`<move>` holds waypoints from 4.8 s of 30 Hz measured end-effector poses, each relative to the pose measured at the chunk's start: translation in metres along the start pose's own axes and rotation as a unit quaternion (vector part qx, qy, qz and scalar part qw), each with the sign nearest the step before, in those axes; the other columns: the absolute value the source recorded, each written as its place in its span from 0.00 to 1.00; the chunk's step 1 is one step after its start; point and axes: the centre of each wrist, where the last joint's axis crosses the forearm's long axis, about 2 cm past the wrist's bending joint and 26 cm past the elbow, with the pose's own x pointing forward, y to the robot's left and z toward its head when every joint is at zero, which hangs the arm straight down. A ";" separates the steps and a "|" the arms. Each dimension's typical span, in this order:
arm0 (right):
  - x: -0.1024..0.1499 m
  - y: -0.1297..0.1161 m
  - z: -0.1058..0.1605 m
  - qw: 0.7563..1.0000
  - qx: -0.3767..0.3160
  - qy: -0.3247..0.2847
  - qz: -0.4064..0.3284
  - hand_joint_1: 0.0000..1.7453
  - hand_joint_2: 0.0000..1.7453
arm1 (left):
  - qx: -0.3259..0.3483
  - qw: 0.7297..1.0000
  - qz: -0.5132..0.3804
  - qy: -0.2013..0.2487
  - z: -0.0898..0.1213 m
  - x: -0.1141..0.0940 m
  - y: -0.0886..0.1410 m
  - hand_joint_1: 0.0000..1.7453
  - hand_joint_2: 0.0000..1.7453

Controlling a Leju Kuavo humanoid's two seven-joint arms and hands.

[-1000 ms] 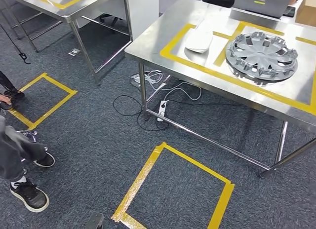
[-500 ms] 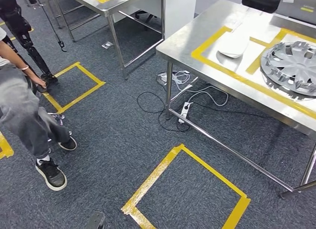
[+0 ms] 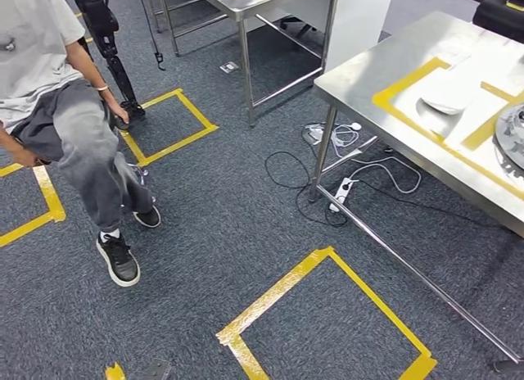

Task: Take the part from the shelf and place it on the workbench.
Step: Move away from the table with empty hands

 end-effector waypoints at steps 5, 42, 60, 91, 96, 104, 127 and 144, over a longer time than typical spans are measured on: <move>0.009 0.006 0.000 1.000 0.000 -0.001 0.015 0.00 0.00 | 0.001 1.000 0.002 0.000 0.000 0.001 -0.001 0.00 0.00; 0.014 0.012 0.000 1.000 0.014 -0.004 0.021 0.00 0.00 | -0.007 1.000 -0.009 0.004 -0.002 0.007 -0.006 0.00 0.00; 0.003 0.013 -0.001 1.000 0.019 -0.003 0.019 0.00 0.00 | -0.008 1.000 -0.013 0.001 -0.005 0.017 -0.007 0.00 0.00; 0.003 0.013 -0.001 0.999 0.017 -0.003 0.027 0.00 0.00 | -0.008 1.000 -0.012 0.004 -0.006 0.018 -0.007 0.00 0.00; 0.005 0.010 -0.001 0.999 0.015 -0.010 0.027 0.00 0.00 | -0.007 1.000 -0.012 0.005 -0.006 0.018 -0.007 0.00 0.00; 0.011 0.008 0.000 0.999 0.014 -0.019 0.029 0.00 0.00 | -0.006 1.000 -0.013 0.005 -0.006 0.018 -0.007 0.00 0.00; -0.004 0.008 -0.001 0.999 0.015 -0.020 0.027 0.00 0.00 | -0.006 1.000 -0.013 0.007 -0.003 0.010 -0.007 0.00 0.00; 0.000 0.007 -0.001 0.999 0.018 -0.024 0.032 0.00 0.00 | -0.003 1.000 -0.018 0.013 -0.004 0.011 -0.006 0.00 0.00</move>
